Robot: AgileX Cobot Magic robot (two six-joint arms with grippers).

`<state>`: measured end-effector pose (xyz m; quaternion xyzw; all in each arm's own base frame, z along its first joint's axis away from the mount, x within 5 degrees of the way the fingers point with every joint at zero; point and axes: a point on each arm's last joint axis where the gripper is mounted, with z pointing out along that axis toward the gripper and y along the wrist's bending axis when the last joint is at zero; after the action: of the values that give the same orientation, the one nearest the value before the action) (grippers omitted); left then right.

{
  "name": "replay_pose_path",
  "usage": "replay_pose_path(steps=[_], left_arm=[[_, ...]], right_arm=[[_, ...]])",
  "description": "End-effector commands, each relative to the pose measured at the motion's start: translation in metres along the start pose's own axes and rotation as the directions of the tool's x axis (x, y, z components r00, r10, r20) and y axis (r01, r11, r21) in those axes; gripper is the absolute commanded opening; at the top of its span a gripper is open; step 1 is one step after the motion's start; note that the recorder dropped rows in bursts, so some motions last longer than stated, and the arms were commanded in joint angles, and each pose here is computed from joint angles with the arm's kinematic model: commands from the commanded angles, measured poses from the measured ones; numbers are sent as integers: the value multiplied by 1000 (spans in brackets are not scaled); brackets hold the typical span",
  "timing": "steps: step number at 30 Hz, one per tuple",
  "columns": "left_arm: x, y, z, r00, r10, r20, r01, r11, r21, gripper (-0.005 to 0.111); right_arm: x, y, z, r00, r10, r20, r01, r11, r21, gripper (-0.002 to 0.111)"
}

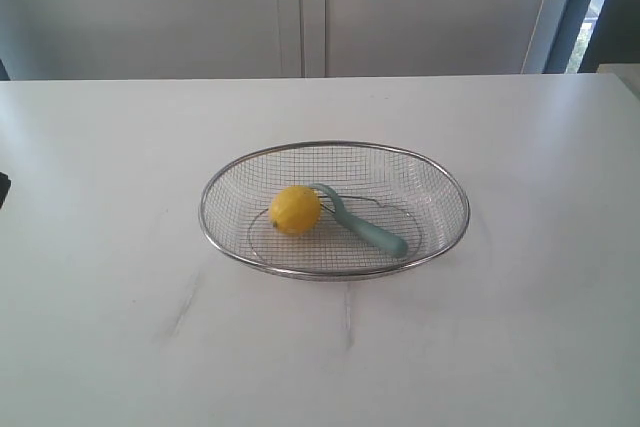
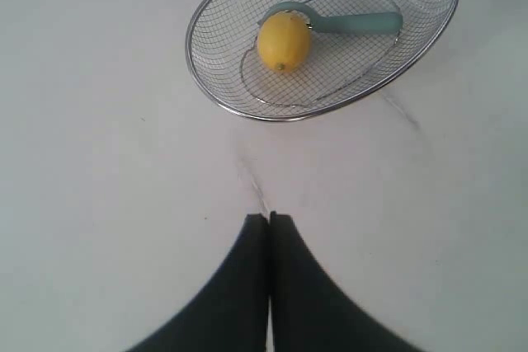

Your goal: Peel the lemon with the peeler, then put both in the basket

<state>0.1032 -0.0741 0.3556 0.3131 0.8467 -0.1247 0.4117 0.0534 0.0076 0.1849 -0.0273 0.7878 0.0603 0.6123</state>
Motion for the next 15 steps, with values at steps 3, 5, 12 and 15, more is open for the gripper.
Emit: replay_pose_path(steps=[3,5,12,15], left_arm=[[2,-1,-1,1000,-8,4,8,1000,4,0],[2,-1,-1,1000,-8,4,8,1000,4,0],[2,-1,-1,1000,-8,4,8,1000,4,0],[2,-1,-1,1000,-8,4,8,1000,4,0]], right_arm=[[1,-1,0,1000,-3,13,3,1000,11,0],[0,-2,0,1000,6,22,-7,1000,26,0],[0,-2,0,1000,9,22,-10,999,32,0],[0,-2,0,1000,9,22,-10,999,32,0]])
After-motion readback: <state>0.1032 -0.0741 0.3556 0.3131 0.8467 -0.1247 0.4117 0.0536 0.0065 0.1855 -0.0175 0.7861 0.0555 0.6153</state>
